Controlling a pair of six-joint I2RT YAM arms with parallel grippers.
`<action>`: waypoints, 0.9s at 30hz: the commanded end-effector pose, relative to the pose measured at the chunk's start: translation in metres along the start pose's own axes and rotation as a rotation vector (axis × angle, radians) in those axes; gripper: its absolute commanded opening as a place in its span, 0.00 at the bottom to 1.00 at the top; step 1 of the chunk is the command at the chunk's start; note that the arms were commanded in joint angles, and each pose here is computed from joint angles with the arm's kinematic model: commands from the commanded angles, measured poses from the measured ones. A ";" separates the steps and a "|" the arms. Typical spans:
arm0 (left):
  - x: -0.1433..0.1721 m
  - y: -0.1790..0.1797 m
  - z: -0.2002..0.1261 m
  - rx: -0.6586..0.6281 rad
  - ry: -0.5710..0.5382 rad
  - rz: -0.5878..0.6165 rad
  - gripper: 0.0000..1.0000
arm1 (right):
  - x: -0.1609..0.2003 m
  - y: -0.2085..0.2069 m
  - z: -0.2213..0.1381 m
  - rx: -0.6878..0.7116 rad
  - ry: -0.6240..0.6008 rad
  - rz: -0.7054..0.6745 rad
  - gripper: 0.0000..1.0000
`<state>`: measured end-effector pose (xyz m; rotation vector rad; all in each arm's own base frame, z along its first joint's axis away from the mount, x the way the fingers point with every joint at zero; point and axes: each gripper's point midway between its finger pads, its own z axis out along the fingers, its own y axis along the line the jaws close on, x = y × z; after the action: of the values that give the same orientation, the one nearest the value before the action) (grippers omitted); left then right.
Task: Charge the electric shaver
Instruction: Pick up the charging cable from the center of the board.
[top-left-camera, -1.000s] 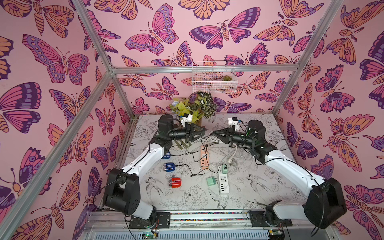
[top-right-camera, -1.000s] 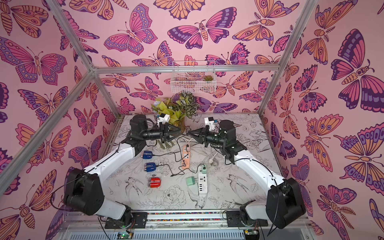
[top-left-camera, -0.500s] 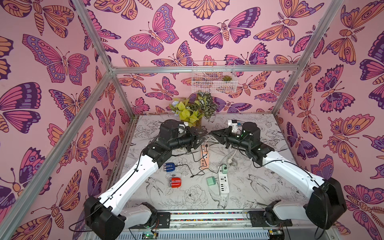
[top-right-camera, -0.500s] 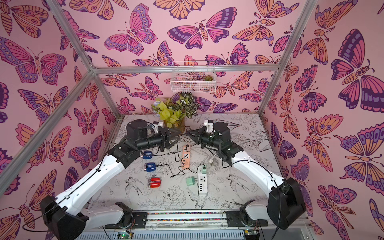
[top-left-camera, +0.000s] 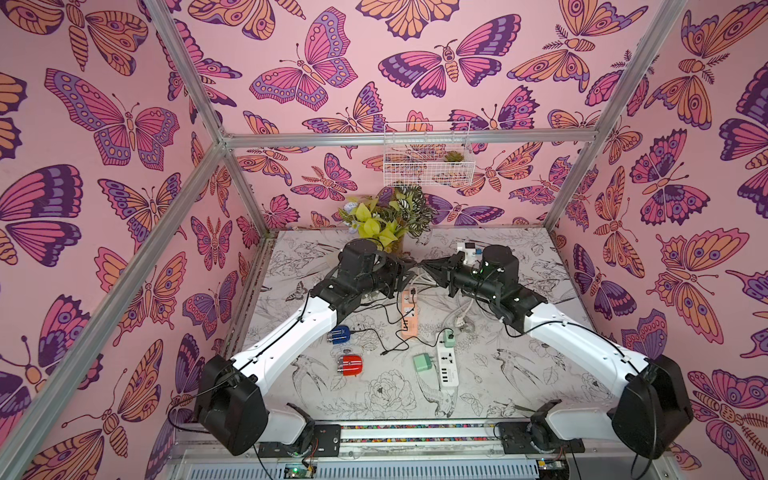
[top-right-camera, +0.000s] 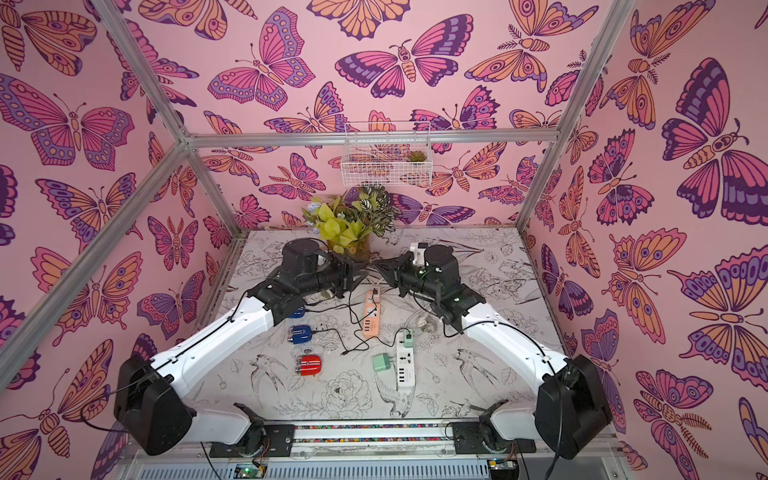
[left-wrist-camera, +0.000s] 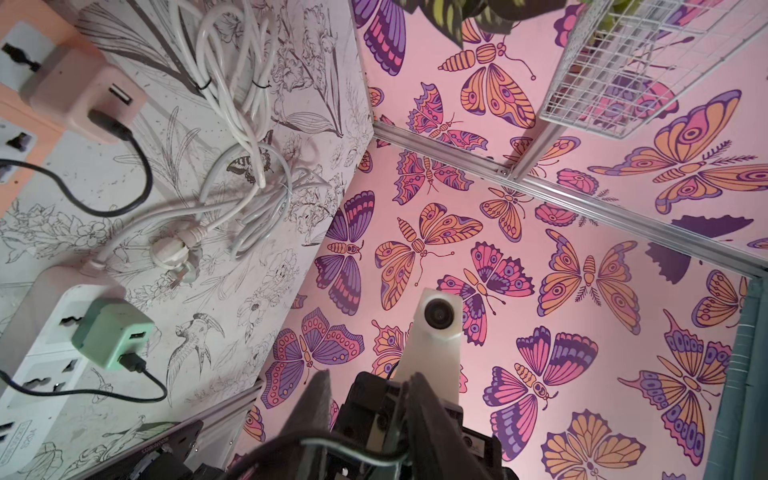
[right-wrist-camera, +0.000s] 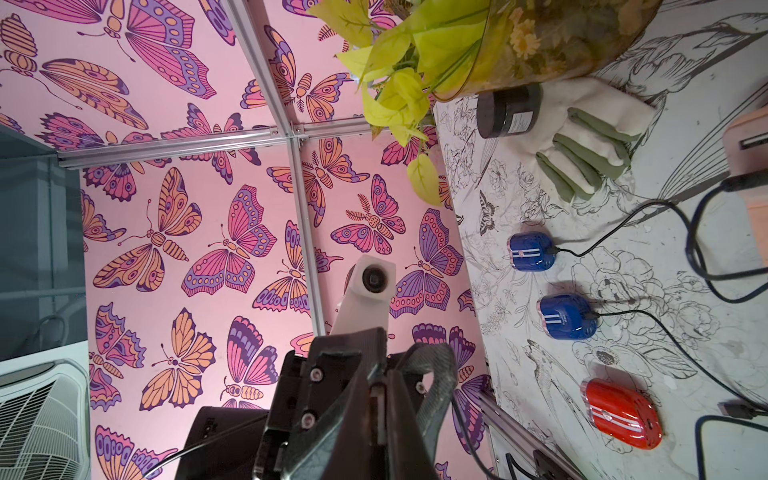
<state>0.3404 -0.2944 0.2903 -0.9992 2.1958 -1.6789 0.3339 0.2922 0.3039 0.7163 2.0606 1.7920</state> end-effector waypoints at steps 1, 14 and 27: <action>0.002 -0.009 0.001 0.050 0.008 0.018 0.33 | 0.003 0.008 0.002 -0.021 0.003 0.006 0.00; 0.008 -0.007 0.006 0.057 0.047 0.027 0.19 | 0.001 0.002 0.011 -0.022 -0.002 0.055 0.00; 0.008 -0.005 0.006 0.062 0.045 0.034 0.00 | 0.004 0.001 0.010 -0.023 -0.006 0.090 0.00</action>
<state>0.3472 -0.2990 0.2995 -0.9528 2.1299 -1.7373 0.3413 0.2974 0.2993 0.8576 2.0343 1.8429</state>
